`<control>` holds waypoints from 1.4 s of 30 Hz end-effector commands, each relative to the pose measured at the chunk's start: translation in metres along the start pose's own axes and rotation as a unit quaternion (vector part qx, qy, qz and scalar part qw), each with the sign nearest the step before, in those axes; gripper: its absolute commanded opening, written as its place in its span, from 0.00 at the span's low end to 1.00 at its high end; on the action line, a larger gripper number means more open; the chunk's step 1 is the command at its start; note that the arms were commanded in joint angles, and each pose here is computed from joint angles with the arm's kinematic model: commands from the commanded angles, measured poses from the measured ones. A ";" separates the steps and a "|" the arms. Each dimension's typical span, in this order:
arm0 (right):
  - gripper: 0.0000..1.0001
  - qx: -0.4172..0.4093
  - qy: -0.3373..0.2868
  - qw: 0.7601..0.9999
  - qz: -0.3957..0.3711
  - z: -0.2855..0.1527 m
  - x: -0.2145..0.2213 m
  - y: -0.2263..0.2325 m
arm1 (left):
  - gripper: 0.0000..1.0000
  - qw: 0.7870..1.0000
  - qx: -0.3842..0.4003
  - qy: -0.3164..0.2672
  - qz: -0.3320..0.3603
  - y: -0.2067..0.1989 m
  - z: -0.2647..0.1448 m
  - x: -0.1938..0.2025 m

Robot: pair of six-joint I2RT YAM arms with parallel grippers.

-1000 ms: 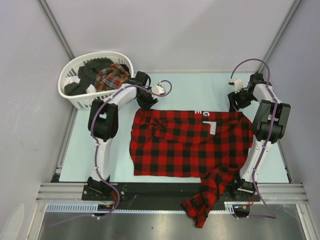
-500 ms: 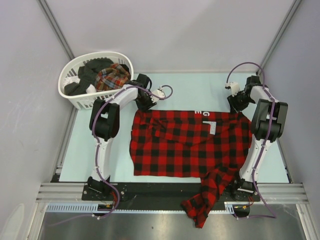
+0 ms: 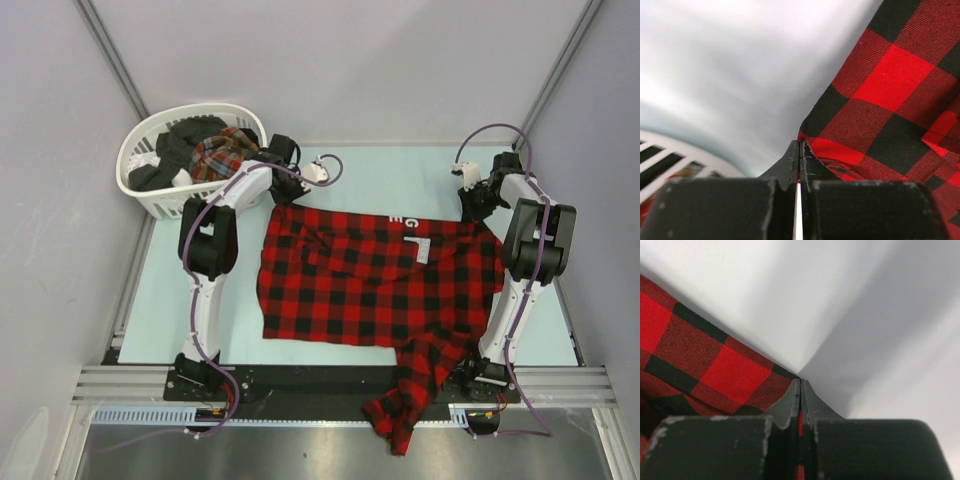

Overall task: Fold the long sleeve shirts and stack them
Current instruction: Fold the shirt

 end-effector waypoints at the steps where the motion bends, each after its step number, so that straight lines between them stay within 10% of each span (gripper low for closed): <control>1: 0.00 0.086 -0.078 0.993 -0.012 -0.017 -0.034 -0.026 | 0.00 0.995 -0.098 -0.023 -0.016 0.039 -0.023 -0.012; 9: 0.00 0.139 -0.114 0.984 -0.005 -0.002 -0.067 -0.046 | 0.00 0.988 -0.148 -0.038 -0.027 0.059 -0.017 -0.016; 12: 0.21 0.138 -0.102 0.985 -0.006 -0.007 -0.077 -0.049 | 0.30 0.987 -0.150 -0.050 -0.038 0.062 -0.021 -0.022; 14: 0.60 0.113 -0.092 0.989 -0.010 -0.020 -0.073 -0.043 | 0.50 0.985 -0.140 -0.090 -0.036 0.056 -0.041 -0.033; 17: 0.80 0.085 -0.112 0.990 -0.024 -0.067 -0.068 -0.035 | 0.56 0.982 -0.125 -0.135 -0.040 0.037 -0.080 -0.046; 25: 0.84 -0.073 -0.097 0.984 -0.130 -0.163 0.035 0.086 | 0.60 0.986 0.028 -0.162 -0.020 -0.093 -0.114 0.011; 30: 0.82 -0.156 -0.061 0.958 -0.233 -0.137 0.133 0.172 | 0.60 0.985 0.113 -0.132 -0.020 -0.179 -0.105 0.072; 42: 0.71 -0.241 0.034 0.912 -0.331 -0.097 0.186 0.228 | 0.59 0.987 0.130 -0.084 0.049 -0.241 -0.083 0.124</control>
Point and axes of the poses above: each gripper's point midway between its finger pads, its own z axis out along the fingers, its own y axis along the line the jaws close on, x = y × z, the point moved 7 cm from there along -z, back along the fingers, and after that the axes turned 1 degree about -z, right-handed, at the moved point
